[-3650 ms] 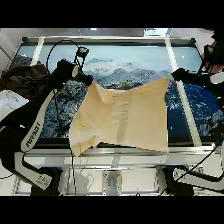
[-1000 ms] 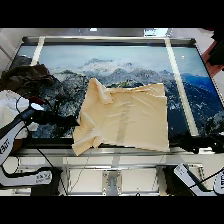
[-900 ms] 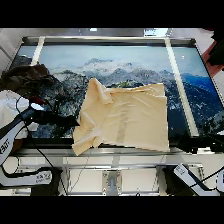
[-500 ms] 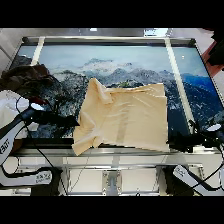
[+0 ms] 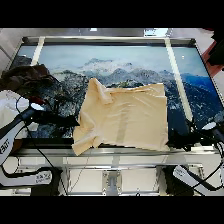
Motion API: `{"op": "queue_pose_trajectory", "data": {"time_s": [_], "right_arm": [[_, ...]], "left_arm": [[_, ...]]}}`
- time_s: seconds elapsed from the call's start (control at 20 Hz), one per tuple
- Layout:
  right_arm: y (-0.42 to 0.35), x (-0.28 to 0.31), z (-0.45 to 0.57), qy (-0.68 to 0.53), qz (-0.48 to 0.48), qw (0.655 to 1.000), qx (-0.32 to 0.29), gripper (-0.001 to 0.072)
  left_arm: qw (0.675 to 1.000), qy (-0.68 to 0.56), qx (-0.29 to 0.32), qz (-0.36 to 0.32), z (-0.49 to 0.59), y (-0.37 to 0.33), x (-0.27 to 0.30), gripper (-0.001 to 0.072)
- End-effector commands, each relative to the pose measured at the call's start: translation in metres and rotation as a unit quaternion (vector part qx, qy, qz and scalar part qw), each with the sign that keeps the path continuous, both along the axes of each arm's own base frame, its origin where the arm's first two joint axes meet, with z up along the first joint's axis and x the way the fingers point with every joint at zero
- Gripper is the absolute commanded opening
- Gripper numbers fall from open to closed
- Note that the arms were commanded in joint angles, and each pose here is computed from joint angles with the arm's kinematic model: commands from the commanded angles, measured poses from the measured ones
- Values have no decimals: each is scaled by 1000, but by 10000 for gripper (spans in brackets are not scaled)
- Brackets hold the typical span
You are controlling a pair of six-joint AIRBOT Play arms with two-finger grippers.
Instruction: Fold the shirts.
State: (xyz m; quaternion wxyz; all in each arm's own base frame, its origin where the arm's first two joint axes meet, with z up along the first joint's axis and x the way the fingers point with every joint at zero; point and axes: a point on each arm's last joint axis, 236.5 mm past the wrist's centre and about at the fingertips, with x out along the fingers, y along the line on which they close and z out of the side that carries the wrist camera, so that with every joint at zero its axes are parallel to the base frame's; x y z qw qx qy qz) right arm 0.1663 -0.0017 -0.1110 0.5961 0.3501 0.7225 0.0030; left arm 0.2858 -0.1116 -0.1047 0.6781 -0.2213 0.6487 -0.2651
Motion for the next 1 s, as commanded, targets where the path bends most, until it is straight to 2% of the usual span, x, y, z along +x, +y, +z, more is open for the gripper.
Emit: {"op": "queue_pose_trajectory", "data": {"time_s": [0.0, 0.1, 0.2, 0.3, 0.4, 0.5, 0.65, 0.8, 0.85, 0.9, 0.95], "right_arm": [[21, 15, 10, -44, 14, 997, 56, 33], [33, 39, 29, -103, 18, 990, 94, 31], [34, 78, 68, -180, 18, 976, 119, 30], [26, 120, 132, -282, 31, 952, 113, 29], [15, 151, 221, -400, 63, 913, 57, 29], [13, 154, 314, -500, 100, 860, -27, 29], [15, 121, 442, -615, 108, 765, -158, 27], [18, 79, 542, -684, 90, 654, -310, 26], [23, 69, 570, -705, 82, 617, -340, 26], [30, 64, 585, -717, 84, 598, -348, 25], [39, 64, 583, -720, 97, 605, -326, 25]], "left_arm": [[1000, 0, 0, 0, 0, 0, 0, 13], [1000, -10, -12, 7, 9, -3, 9, 12], [998, -58, -31, 14, 42, -8, 42, 11], [988, -148, -50, 7, 113, -9, 84, 11], [964, -259, -51, -18, 214, -4, 106, 11], [931, -364, -29, -26, 316, 6, 98, 11], [849, -527, 26, -23, 457, 9, 43, 11], [708, -698, 97, 44, 589, 13, -27, 11], [663, -737, 108, 70, 622, 15, -50, 10], [639, -755, 125, 78, 637, 17, -65, 10], [640, -752, 139, 81, 637, 20, -70, 11]]}}
